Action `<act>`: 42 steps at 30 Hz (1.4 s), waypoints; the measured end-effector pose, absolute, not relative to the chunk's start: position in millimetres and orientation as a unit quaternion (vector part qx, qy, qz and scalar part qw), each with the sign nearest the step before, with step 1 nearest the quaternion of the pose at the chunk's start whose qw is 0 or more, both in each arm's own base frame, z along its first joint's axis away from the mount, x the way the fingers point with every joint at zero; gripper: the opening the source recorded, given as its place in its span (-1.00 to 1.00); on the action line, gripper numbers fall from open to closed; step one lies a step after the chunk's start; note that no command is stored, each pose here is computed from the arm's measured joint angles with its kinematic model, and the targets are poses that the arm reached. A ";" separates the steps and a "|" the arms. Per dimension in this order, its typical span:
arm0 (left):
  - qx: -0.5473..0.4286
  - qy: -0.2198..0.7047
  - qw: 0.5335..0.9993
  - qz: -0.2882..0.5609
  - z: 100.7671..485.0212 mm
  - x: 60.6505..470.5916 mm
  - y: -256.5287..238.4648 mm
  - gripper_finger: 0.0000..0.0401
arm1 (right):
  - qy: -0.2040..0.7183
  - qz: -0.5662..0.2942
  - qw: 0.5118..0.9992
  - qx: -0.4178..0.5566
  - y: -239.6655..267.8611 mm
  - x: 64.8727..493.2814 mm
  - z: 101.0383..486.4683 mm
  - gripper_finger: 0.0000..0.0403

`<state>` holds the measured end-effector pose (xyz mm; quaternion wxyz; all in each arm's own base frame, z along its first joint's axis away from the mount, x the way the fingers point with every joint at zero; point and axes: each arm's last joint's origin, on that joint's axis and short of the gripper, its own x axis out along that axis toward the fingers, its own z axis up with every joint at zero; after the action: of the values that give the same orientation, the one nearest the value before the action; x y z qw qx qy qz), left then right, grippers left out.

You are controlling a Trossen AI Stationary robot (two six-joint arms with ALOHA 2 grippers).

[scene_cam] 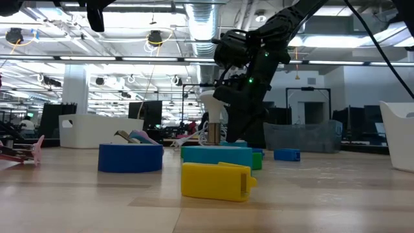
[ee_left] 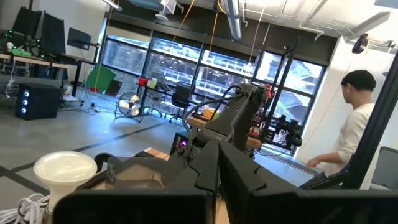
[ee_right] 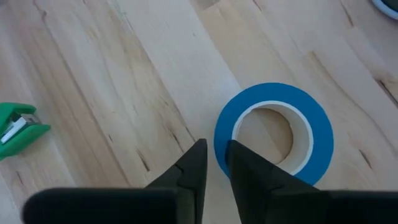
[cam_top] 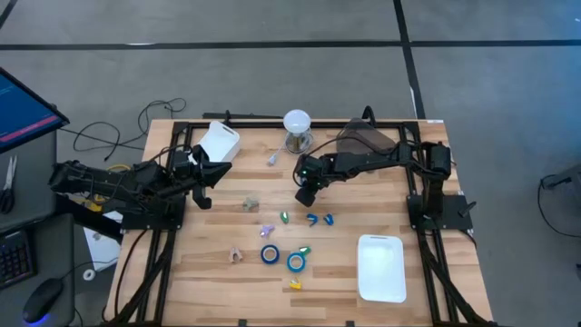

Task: Pick and place Stapler, Stapler remover, tape
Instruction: Put the top light blue tape into the bottom white bin

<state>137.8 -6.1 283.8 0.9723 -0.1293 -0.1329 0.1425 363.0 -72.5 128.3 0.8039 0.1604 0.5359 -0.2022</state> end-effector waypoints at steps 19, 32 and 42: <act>-0.129 -0.133 0.972 0.142 283.9 137.8 -6.1 -0.96 | 0.511 -0.064 0.851 0.099 -62.3 367.1 181.6 -1.00; -0.128 -0.133 0.972 0.143 283.8 137.8 -6.1 -0.96 | 0.450 0.045 0.892 0.013 -55.8 351.6 232.7 -1.00; -0.128 -0.133 0.972 0.143 283.8 137.8 -6.1 -0.96 | 0.603 0.024 0.795 -0.060 -71.9 341.8 194.6 -0.97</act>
<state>137.8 -6.1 283.8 0.9725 -0.1276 -0.1325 0.1429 341.8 -71.9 194.6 0.7953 -0.0598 0.6028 0.0243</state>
